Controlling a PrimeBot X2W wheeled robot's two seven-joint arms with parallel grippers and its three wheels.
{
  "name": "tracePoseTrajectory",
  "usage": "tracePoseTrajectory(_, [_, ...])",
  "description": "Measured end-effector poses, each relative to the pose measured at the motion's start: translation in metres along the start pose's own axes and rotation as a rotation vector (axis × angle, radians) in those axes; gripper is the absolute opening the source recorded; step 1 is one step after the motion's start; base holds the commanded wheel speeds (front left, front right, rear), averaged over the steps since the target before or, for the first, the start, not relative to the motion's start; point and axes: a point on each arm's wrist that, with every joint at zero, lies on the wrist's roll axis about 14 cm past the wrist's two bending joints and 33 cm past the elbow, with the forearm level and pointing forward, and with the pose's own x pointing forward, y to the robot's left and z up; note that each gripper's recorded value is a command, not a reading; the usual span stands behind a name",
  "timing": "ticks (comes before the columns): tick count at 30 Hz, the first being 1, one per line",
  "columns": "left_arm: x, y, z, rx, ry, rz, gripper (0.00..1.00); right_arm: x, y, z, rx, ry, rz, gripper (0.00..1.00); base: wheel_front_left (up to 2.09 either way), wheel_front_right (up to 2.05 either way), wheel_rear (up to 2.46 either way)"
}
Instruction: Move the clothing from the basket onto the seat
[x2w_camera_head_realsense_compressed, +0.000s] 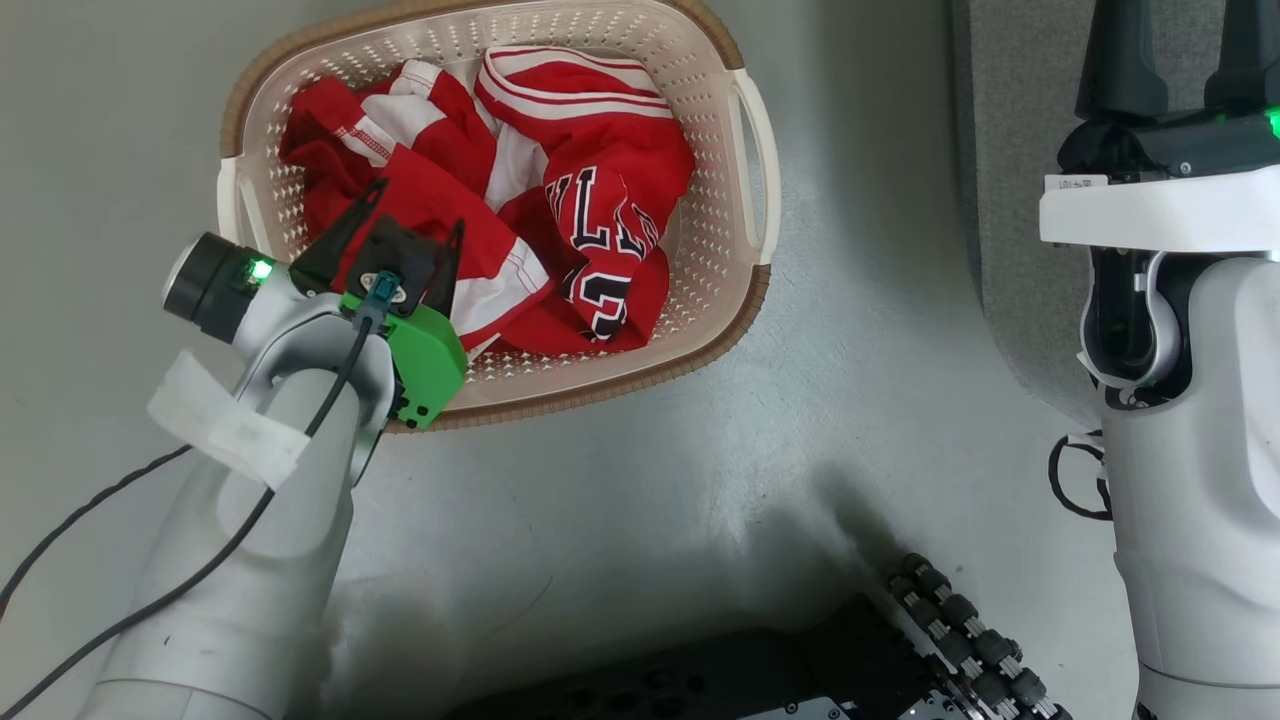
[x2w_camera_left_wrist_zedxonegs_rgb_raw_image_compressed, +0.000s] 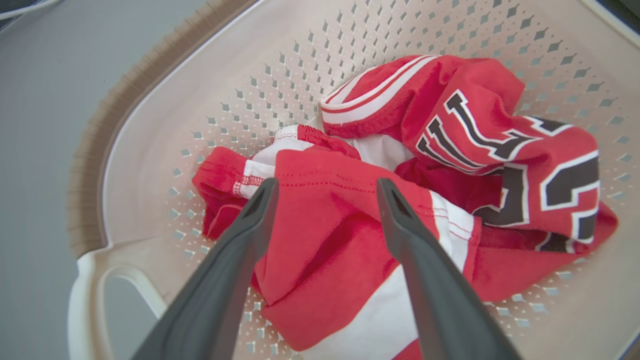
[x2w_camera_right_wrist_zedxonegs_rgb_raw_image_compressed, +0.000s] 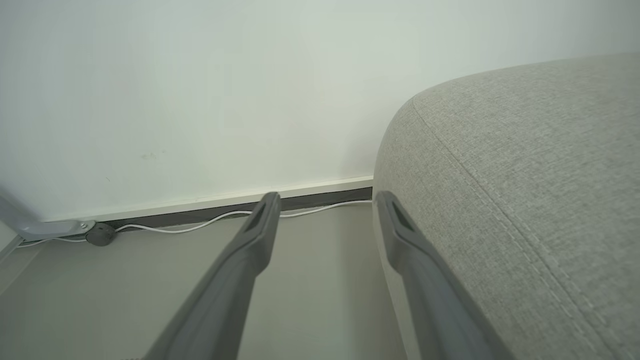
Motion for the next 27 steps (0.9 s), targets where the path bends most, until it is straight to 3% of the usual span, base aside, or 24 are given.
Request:
tracePoseTrajectory(11, [0.014,0.015,-0.009,0.029,0.065,0.011,1.00,-0.001,0.001,-0.010,-0.002,0.025,0.013,1.00,0.00,0.00,0.00])
tracePoseTrajectory(27, [0.031,0.009,-0.031,0.072,0.172,-0.033,1.00,-0.004,-0.002,-0.021,0.005,0.056,0.009,1.00,0.00,0.00,0.00])
